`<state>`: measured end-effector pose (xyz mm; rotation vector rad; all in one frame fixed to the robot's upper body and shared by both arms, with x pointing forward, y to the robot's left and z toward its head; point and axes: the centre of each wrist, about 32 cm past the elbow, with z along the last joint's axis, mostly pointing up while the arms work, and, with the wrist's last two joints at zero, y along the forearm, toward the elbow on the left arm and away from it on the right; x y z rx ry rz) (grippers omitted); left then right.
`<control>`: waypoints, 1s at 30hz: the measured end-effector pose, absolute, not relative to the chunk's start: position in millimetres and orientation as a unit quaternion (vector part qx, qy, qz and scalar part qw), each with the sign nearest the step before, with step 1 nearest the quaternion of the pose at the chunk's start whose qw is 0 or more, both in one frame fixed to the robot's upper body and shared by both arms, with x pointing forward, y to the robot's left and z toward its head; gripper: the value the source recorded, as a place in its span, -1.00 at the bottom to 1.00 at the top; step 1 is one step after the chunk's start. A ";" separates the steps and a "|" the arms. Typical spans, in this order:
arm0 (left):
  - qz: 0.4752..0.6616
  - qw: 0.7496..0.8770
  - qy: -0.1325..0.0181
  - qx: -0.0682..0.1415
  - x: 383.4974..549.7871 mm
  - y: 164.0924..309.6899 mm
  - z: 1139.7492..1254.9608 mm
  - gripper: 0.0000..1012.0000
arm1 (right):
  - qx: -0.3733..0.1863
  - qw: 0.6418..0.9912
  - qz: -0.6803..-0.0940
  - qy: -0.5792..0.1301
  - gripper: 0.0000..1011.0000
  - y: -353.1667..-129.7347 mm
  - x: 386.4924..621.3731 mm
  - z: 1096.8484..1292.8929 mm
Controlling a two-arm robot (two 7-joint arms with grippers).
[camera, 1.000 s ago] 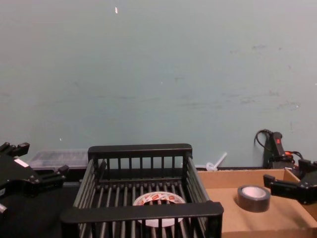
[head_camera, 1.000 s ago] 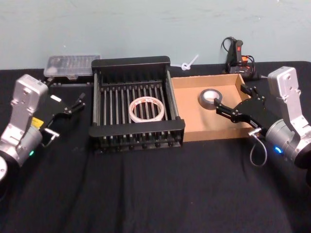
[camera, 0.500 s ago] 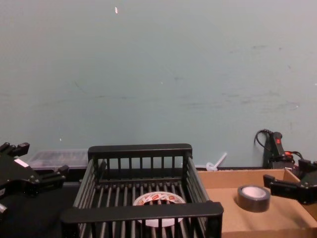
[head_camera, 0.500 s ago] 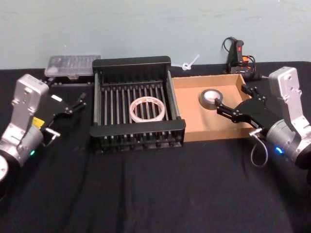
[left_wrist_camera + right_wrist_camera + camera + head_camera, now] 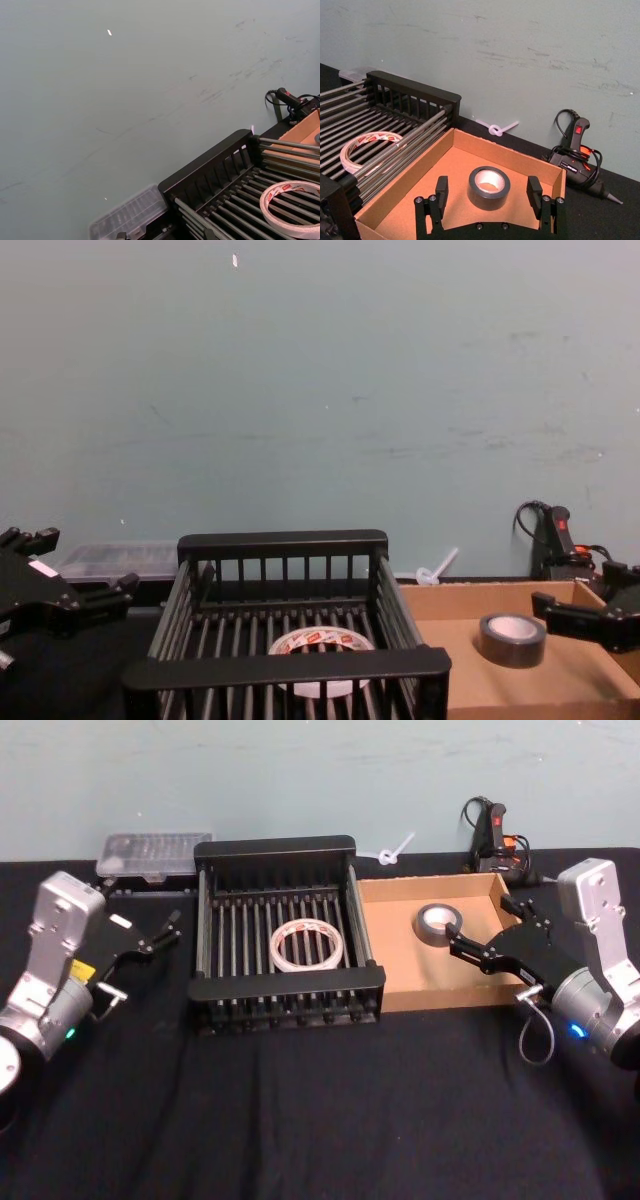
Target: Pick up the white tape and place it into the black box , Pick up the silver tape and place it into the brown box.
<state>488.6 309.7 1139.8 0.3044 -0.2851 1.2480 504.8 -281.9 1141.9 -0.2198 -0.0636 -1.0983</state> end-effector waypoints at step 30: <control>0.580 0.791 -0.132 0.141 488.6 309.7 1139.8 0.98 | -0.104 0.847 -0.521 -0.030 0.98 -281.9 504.8 1141.9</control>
